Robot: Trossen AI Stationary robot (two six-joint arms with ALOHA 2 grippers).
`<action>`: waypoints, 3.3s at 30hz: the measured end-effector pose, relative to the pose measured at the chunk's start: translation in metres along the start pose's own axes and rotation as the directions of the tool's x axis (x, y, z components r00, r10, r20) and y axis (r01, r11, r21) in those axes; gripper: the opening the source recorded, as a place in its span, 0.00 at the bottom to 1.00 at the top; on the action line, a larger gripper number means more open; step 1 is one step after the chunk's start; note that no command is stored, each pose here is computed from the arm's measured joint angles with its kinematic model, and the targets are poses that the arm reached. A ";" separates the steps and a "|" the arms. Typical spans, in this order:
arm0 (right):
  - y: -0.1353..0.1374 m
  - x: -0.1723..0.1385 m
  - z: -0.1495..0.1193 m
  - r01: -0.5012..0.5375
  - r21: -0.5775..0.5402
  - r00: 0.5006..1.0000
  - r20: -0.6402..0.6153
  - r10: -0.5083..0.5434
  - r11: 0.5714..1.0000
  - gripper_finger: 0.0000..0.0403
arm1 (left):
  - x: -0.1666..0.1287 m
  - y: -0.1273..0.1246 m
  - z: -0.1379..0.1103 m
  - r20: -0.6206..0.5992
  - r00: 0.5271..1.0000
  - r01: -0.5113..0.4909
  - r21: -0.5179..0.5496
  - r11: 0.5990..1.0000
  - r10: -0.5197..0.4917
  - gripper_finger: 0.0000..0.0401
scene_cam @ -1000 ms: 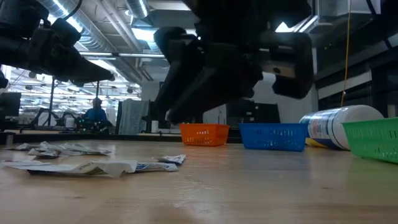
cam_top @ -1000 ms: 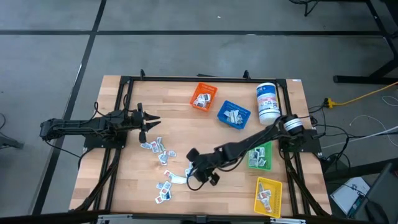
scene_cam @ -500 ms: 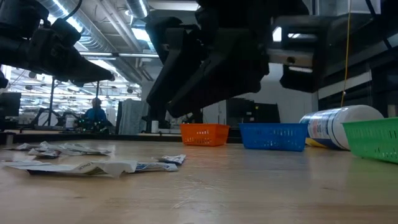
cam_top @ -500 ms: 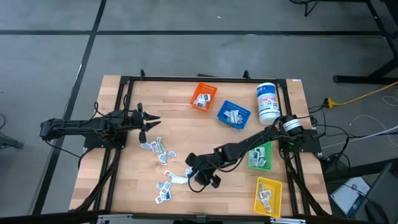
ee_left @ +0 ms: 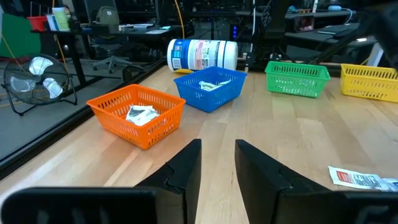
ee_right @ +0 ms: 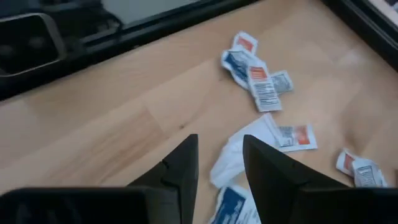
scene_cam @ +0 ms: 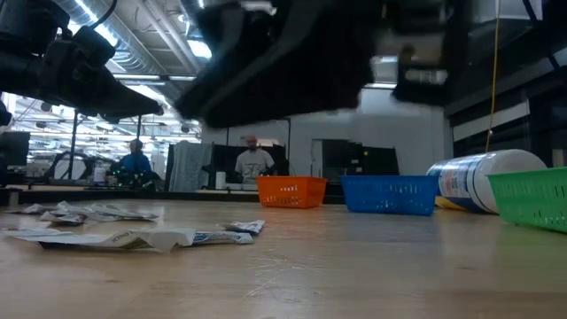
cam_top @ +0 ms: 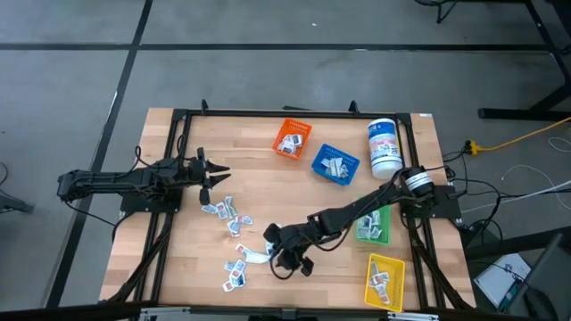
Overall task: Pick & Place First Aid Supplies
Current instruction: Put the green bandage pack into the blue basket
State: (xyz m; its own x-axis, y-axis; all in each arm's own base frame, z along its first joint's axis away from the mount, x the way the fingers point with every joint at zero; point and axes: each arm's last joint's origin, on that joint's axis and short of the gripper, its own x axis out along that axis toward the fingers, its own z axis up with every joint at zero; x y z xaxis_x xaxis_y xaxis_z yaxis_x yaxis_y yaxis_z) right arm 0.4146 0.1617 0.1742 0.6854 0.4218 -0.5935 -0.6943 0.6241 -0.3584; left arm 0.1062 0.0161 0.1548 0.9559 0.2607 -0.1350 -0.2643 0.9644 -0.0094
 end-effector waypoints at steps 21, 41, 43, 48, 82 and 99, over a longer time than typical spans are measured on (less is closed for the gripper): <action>-0.019 0.037 -0.027 -0.060 0.155 0.998 0.027 0.056 0.986 0.31 | 0.000 0.000 0.000 0.000 1.000 0.000 0.000 1.000 0.000 0.23; -0.024 0.046 -0.051 -0.086 0.301 0.995 -0.019 0.097 0.950 0.14 | 0.000 0.000 0.000 0.000 1.000 0.000 0.000 1.000 0.000 0.23; -0.024 0.046 -0.052 -0.088 0.302 0.995 -0.020 0.099 0.949 0.08 | 0.000 0.000 0.000 0.000 1.000 0.000 0.000 1.000 0.000 0.23; -0.025 0.046 -0.052 -0.086 0.288 0.995 -0.024 0.097 0.954 0.02 | 0.000 0.000 0.000 0.000 1.000 0.000 0.000 1.000 0.000 0.23; -0.068 -0.013 -0.047 0.041 0.401 0.991 -0.133 0.013 0.915 0.01 | 0.000 0.000 0.000 0.000 1.000 -0.002 0.000 1.000 0.002 0.23; -0.054 -0.101 -0.047 0.288 0.396 0.956 -0.059 -0.288 0.872 0.00 | 0.000 0.000 0.000 0.000 1.000 -0.002 0.000 1.000 0.002 0.23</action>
State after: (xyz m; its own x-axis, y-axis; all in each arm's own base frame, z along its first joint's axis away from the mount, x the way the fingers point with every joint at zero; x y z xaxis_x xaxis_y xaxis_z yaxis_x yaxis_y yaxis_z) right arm 0.3729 0.0548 0.2197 0.8424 0.1844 -0.5063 -0.3215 0.9260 -0.1977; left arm 0.1061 0.0161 0.1548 0.9555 0.2625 -0.1346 -0.2661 0.9639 -0.0092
